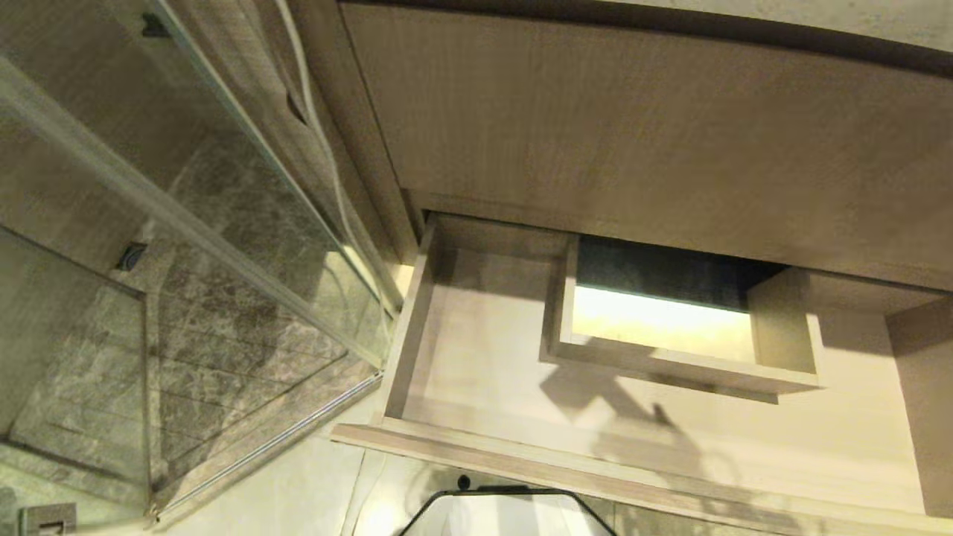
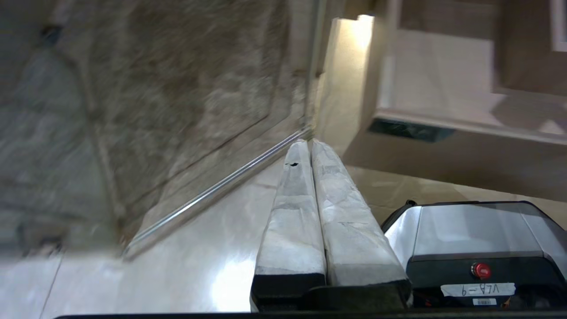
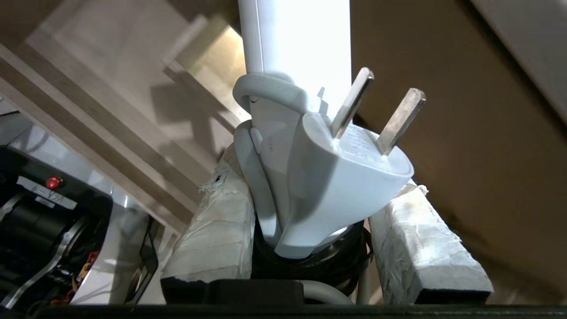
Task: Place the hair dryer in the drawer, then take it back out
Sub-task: Place it on the countertop
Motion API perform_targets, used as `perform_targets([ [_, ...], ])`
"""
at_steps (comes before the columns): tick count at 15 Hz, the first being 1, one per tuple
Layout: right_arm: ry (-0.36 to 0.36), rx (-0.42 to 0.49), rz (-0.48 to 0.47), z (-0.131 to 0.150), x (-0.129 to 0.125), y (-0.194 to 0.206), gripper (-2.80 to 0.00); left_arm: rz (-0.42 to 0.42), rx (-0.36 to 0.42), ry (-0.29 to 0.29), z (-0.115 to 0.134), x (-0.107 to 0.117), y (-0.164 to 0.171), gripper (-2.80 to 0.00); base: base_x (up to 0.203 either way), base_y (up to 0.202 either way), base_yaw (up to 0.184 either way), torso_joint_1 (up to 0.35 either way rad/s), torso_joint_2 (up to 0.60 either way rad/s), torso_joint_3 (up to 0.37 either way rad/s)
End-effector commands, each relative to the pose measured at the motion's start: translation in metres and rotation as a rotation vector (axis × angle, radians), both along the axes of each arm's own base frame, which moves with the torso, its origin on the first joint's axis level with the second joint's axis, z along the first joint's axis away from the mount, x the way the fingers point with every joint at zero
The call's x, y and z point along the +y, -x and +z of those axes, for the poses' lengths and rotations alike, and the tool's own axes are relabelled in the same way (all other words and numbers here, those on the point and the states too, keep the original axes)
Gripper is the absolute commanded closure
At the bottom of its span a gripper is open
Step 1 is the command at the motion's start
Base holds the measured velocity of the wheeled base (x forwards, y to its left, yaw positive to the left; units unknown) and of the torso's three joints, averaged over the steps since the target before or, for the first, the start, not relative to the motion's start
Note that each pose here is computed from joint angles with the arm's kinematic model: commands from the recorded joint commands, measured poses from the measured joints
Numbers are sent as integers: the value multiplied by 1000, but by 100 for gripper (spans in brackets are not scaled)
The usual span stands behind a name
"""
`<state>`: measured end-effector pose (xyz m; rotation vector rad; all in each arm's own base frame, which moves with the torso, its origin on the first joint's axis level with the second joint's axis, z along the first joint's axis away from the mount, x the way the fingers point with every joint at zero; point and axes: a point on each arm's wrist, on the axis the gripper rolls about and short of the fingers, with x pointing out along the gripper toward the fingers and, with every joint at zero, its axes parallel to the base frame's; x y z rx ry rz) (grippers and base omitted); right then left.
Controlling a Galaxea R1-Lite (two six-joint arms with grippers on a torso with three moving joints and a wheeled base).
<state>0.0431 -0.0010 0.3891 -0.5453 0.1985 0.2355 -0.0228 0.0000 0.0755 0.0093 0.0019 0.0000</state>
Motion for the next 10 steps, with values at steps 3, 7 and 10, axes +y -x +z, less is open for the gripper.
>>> perform_targets([
  [3,-7,49,-1,-8,-2,-8,0,0,0,0,0,0,0,0,0,-3,84,1,-1,-1],
  [7,-6,40,2,-6,-2,-8,0,0,-2,0,0,0,0,0,0,0,0,0,0,0],
  [10,-3,24,2,-5,-1,-6,0,0,0,0,0,0,0,0,0,0,0,0,0,0],
])
